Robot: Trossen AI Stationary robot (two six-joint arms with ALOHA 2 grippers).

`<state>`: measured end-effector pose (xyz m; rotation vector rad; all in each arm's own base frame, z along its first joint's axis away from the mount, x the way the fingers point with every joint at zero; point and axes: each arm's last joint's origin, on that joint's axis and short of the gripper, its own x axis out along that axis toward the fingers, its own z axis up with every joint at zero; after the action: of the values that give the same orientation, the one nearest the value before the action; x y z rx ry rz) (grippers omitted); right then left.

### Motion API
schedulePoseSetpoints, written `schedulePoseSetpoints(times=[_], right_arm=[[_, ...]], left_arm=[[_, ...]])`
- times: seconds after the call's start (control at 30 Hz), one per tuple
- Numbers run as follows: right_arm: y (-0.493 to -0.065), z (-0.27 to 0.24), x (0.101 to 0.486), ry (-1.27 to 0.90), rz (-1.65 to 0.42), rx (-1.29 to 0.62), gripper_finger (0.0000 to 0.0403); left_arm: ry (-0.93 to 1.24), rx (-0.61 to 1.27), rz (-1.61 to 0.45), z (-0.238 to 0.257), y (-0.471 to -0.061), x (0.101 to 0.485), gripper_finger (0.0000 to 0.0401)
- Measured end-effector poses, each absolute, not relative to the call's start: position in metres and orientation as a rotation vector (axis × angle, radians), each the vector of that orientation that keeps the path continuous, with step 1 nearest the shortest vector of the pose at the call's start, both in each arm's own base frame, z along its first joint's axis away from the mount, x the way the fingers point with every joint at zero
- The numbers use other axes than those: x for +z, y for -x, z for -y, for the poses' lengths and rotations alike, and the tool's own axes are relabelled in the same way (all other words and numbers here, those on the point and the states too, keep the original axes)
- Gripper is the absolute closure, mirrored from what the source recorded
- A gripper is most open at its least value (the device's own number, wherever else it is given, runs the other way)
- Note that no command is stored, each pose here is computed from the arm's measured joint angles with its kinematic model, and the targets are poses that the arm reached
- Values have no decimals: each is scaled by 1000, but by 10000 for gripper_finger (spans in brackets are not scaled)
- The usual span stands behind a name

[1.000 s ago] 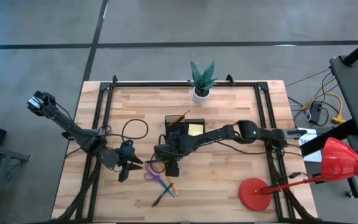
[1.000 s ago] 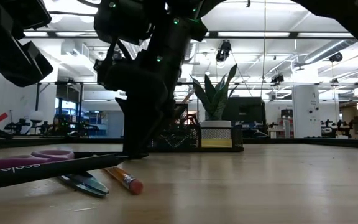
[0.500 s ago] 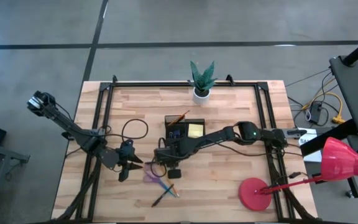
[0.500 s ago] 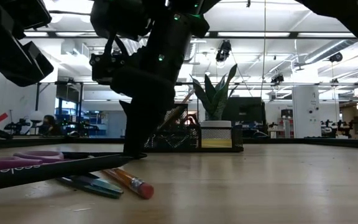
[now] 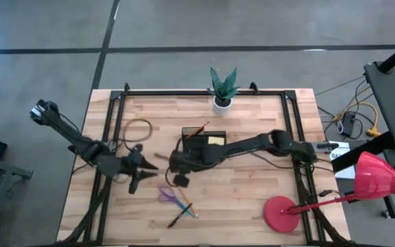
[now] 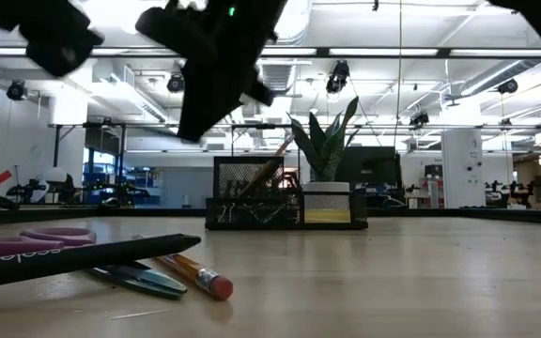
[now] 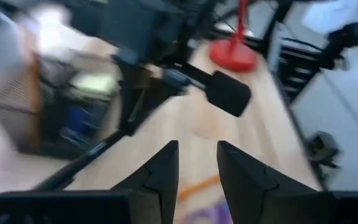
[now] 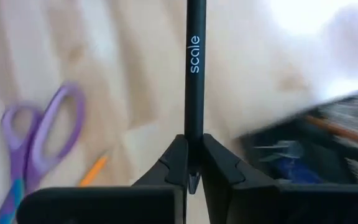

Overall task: Pick and place office supplies into organizer
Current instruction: Put the top pen into the desk organizer

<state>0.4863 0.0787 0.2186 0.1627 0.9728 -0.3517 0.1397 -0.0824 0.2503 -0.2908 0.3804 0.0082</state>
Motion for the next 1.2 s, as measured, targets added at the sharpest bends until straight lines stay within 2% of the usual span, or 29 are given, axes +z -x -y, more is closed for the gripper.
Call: schedulePoseSetpoints(times=[0.13,0.3,0.47,0.63,0.83,1.2], right_arm=[[-472,-80,241,-188,-908,-532,391],[-457,-81,259,-166,-925,-578,391],[-454,-93,251,-69,-989,-506,391],[-452,-99,257,-35,-1017,-417,391],[-450,-111,256,-38,-1047,-325,391],[-449,-115,256,-55,-1052,-301,391]], left_arm=[[184,142,-358,68,-125,267,306],[126,241,-323,56,-113,273,306],[-25,181,-359,58,-115,271,299],[-85,174,-414,61,-124,265,261],[-263,97,-540,69,-140,249,224],[-345,63,-554,75,-176,240,216]])
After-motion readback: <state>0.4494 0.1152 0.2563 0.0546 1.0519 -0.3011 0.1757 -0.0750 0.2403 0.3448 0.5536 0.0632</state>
